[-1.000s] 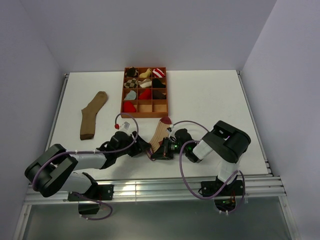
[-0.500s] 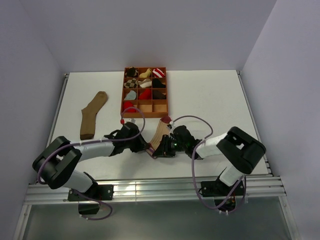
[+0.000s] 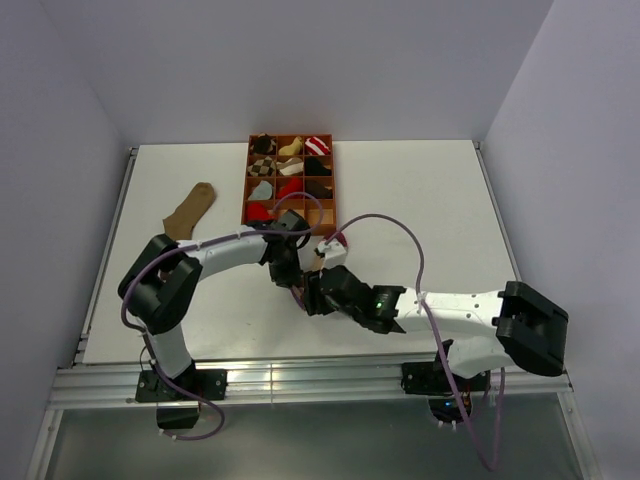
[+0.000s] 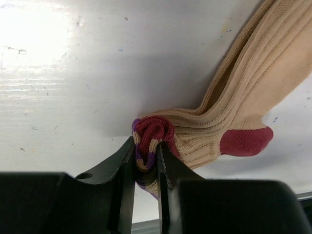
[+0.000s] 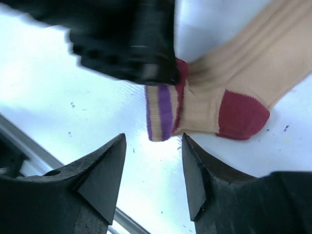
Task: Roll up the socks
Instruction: Roll the sock at the center of the board.
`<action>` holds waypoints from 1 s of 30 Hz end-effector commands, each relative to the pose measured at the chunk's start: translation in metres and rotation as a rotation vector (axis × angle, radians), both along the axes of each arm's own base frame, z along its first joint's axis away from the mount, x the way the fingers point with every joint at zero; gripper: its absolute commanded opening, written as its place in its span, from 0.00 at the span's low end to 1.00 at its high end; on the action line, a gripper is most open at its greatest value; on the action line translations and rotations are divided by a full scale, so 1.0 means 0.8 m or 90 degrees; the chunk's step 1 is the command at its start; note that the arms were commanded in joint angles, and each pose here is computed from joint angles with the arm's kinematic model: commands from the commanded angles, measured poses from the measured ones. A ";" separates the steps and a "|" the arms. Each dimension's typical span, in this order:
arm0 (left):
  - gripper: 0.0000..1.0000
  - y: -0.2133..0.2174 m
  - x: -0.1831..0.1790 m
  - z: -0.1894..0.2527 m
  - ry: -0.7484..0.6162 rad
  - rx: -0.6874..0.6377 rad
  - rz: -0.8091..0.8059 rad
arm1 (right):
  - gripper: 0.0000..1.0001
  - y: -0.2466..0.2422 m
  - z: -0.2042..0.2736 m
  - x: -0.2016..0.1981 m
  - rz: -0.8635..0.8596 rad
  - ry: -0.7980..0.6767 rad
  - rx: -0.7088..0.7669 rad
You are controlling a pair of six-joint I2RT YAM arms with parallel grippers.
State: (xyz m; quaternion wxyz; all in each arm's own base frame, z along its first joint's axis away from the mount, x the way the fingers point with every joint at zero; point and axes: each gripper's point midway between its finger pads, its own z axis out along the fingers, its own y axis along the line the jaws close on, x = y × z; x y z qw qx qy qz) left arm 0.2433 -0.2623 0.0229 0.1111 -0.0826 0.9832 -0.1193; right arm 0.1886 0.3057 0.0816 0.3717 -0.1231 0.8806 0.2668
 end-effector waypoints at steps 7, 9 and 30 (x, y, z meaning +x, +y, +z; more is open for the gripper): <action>0.08 0.046 -0.031 -0.031 0.108 0.151 -0.071 | 0.59 0.031 0.014 0.010 -0.020 -0.188 -0.217; 0.08 0.045 -0.032 -0.032 0.112 0.150 -0.072 | 0.59 0.041 0.001 0.010 -0.018 -0.195 -0.252; 0.21 0.044 -0.032 -0.027 0.094 0.131 -0.065 | 0.00 0.004 -0.117 -0.002 -0.033 -0.129 -0.392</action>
